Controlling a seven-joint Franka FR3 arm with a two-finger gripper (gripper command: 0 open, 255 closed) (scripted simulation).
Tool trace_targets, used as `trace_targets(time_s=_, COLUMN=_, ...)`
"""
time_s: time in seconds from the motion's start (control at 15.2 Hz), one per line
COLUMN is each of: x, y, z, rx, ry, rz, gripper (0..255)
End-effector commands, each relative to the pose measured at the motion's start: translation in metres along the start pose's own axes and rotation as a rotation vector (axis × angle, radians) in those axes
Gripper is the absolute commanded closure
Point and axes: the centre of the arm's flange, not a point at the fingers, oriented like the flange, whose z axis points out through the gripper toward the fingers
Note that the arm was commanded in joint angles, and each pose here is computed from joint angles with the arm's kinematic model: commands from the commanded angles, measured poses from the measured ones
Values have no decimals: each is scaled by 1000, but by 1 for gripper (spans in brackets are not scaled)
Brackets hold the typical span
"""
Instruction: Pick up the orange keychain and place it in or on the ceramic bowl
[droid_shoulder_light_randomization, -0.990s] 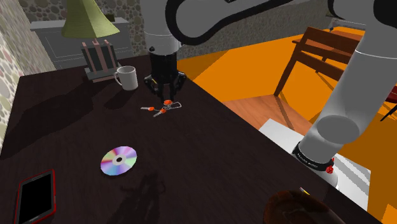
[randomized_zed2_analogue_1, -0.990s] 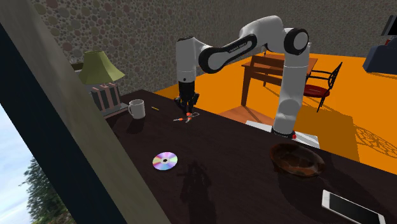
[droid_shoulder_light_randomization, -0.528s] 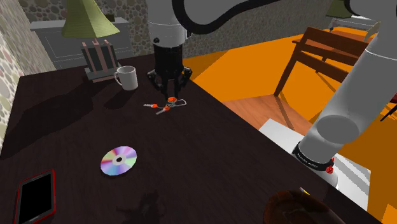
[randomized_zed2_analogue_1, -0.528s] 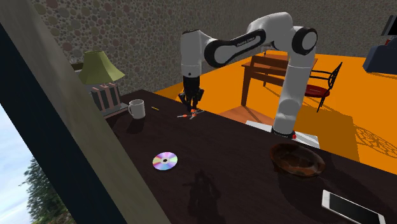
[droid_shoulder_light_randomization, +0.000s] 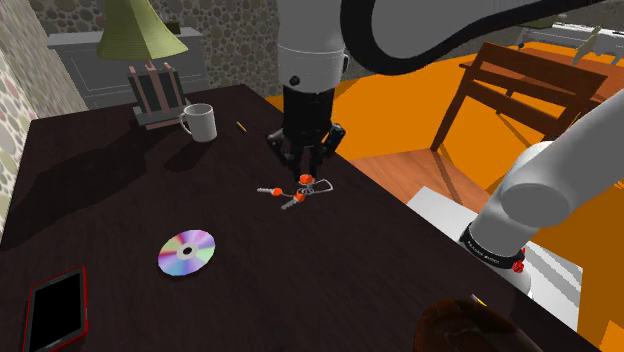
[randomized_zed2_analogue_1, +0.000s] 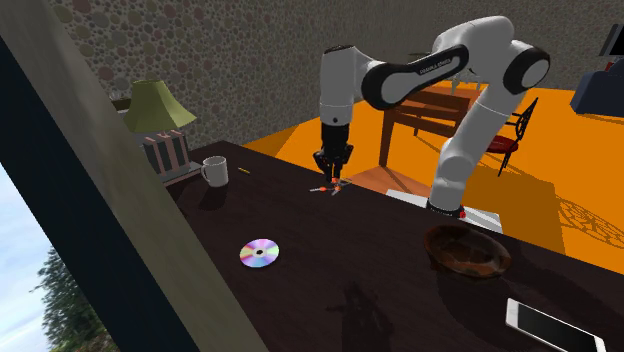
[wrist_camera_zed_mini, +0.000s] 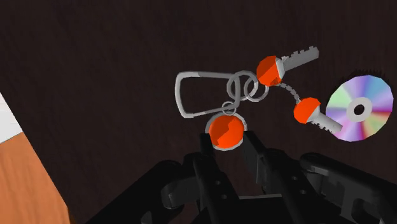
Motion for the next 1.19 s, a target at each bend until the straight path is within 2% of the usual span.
trace_targets(time_s=0.0, x=-22, y=13, z=1, rx=2, ry=-1, rz=2, gripper=255)
trace_targets(time_s=1.12, x=-225, y=109, z=-5, rx=2, ry=-1, rz=2, gripper=255)
